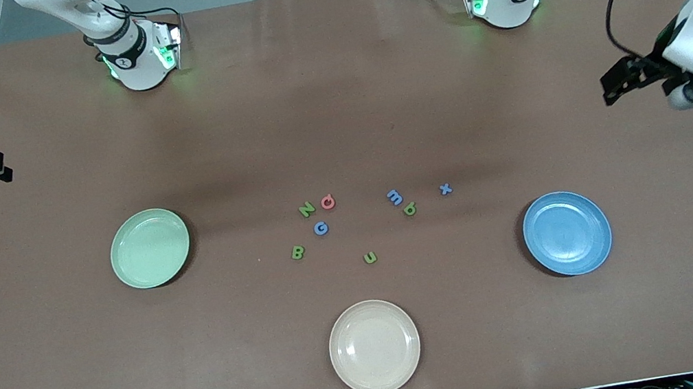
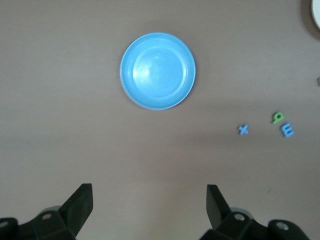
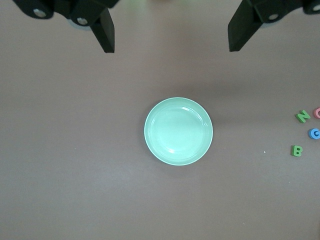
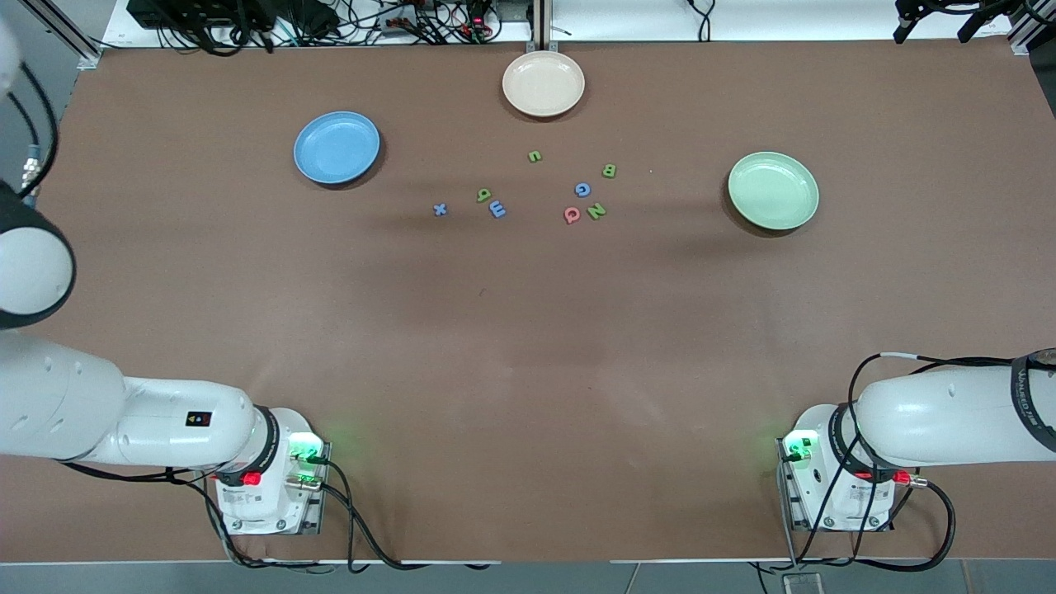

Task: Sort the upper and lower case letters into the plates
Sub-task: 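Move the left gripper toward the scattered foam letters, then grasp the blue x with the left gripper while the right gripper grasps B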

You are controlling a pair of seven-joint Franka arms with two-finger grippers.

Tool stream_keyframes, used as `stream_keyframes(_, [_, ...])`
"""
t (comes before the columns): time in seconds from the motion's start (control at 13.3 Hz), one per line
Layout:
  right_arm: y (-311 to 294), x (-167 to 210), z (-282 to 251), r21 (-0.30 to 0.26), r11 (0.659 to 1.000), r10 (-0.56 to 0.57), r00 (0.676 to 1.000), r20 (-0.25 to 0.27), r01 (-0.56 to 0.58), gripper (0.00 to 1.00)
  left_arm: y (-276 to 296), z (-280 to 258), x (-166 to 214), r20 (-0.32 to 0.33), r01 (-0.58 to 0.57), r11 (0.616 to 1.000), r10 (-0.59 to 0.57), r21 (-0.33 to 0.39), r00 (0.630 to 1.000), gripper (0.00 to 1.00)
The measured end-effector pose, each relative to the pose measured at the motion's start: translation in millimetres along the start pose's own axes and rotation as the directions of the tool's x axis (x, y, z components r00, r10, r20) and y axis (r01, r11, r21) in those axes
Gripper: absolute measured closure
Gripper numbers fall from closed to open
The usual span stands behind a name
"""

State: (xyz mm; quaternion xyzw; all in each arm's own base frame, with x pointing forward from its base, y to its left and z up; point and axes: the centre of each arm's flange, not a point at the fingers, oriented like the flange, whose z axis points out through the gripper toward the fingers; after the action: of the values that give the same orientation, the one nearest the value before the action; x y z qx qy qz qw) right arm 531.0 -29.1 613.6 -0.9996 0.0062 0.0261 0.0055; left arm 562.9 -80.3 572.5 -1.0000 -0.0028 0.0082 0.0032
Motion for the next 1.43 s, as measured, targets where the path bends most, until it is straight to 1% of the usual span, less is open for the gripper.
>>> stream_keyframes(0.3, [-2, 1, -6, -0.001, 1.0, -0.004, 1.0, -0.018, 0.004, 0.0, 101, 78, 23, 0.017, 0.103, 0.995, -0.102, -0.009, 0.995, 0.0])
stream_keyframes(0.45, [-2, 2, -8, -0.002, 1.0, -0.004, 1.0, -0.027, 0.004, 0.0, 145, 125, 24, 0.027, 0.157, 0.988, -0.156, -0.01, 0.987, 0.0])
stream_keyframes(0.6, [-1, 12, 2, -0.003, 1.0, -0.003, 1.0, -0.025, 0.002, 0.0, 179, 175, 17, 0.034, 0.189, 0.982, -0.189, -0.01, 0.981, 0.0])
stream_keyframes(0.75, [3, 35, 25, -0.007, 1.0, 0.004, 0.999, -0.045, -0.005, 0.0, 195, 220, 7, 0.019, 0.191, 0.981, -0.19, -0.025, 0.982, 0.0])
stream_keyframes(0.83, [8, 48, 42, -0.008, 1.0, 0.012, 0.999, -0.043, -0.013, 0.0, 197, 240, 2, 0.008, 0.188, 0.982, -0.188, -0.035, 0.982, 0.0])
stream_keyframes(0.9, [14, 62, 62, -0.01, 1.0, 0.017, 0.999, -0.034, -0.018, 0.0, 197, 257, -4, -0.001, 0.185, 0.982, -0.185, -0.043, 0.983, 0.0])
stream_keyframes(0.98, [18, 76, 89, -0.012, 1.0, 0.021, 1.0, -0.011, -0.021, 0.0, 197, 274, -10, -0.011, 0.19, 0.98, -0.19, -0.052, 0.982, 0.0])
stream_keyframes(1.05, [18, 86, 113, -0.011, 1.0, 0.02, 1.0, 0.013, -0.02, 0.0, 200, 285, -17, -0.017, 0.2, 0.978, -0.202, -0.059, 0.979, 0.03])
stream_keyframes(1.13, [13, 95, 133, -0.01, 1.0, 0.014, 0.999, 0.034, -0.013, 0.0, 205, 296, -24, -0.02, 0.21, 0.975, -0.212, -0.064, 0.977, 0.03])
stream_keyframes(1.2, [1, 100, 145, -0.006, 1.0, 0.013, 0.999, 0.046, -0.013, 0.0, 214, 306, -31, -0.022, 0.217, 0.974, -0.219, -0.069, 0.976, 0.08])
stream_keyframes(1.28, [-16, 103, 150, -0.003, 0.999, 0.035, 0.998, 0.047, -0.035, 0.0, 222, 315, -37, -0.024, 0.222, 0.972, -0.224, -0.073, 0.974, 0.12])
stream_keyframes(1.43, [-57, 105, 151, 0.023, 0.996, 0.083, 0.996, 0.037, -0.083, 0.0, 232, 334, -44, -0.024, 0.233, 0.97, -0.236, -0.069, 0.972, 0.13])
